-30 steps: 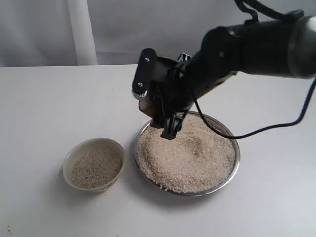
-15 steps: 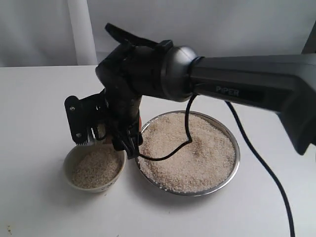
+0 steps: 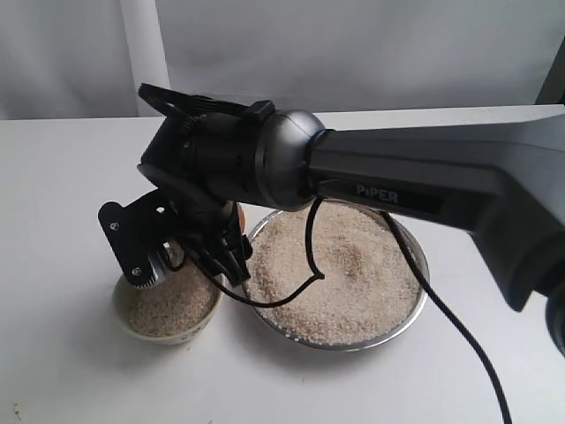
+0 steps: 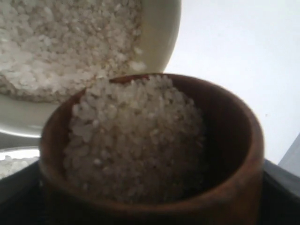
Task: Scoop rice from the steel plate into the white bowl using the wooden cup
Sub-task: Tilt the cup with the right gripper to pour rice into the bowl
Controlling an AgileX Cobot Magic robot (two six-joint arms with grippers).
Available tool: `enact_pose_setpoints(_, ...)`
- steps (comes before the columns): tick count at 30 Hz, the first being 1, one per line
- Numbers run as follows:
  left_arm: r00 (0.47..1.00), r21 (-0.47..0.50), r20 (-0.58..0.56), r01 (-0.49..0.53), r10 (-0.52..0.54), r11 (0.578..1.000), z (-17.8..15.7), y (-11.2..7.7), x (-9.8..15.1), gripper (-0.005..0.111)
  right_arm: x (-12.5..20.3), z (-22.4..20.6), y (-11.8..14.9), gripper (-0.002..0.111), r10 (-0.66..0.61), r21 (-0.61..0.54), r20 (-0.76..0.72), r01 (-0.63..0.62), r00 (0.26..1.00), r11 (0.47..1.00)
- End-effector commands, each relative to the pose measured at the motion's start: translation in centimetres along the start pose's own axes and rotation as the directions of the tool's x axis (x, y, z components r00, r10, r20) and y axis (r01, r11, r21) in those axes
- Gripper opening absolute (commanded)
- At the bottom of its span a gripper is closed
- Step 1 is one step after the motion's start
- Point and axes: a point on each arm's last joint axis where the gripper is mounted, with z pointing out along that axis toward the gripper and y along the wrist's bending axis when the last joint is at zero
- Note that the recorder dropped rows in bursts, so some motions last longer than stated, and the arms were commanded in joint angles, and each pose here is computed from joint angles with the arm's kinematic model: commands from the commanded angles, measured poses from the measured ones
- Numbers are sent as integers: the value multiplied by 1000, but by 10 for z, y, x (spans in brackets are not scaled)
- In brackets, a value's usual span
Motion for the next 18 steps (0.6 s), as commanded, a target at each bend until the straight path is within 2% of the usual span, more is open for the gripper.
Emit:
enact_pose_setpoints(1,1000,5,11,7,-7,1000,-1,0,-2,0,-3,-8,-5,0,-56,49,-28,58,998,997)
enact_pose_setpoints(18,1000,5,11,7,-7,1000,-1,0,-2,0,-24,2,2,0,-255,96,-149,270,955,958)
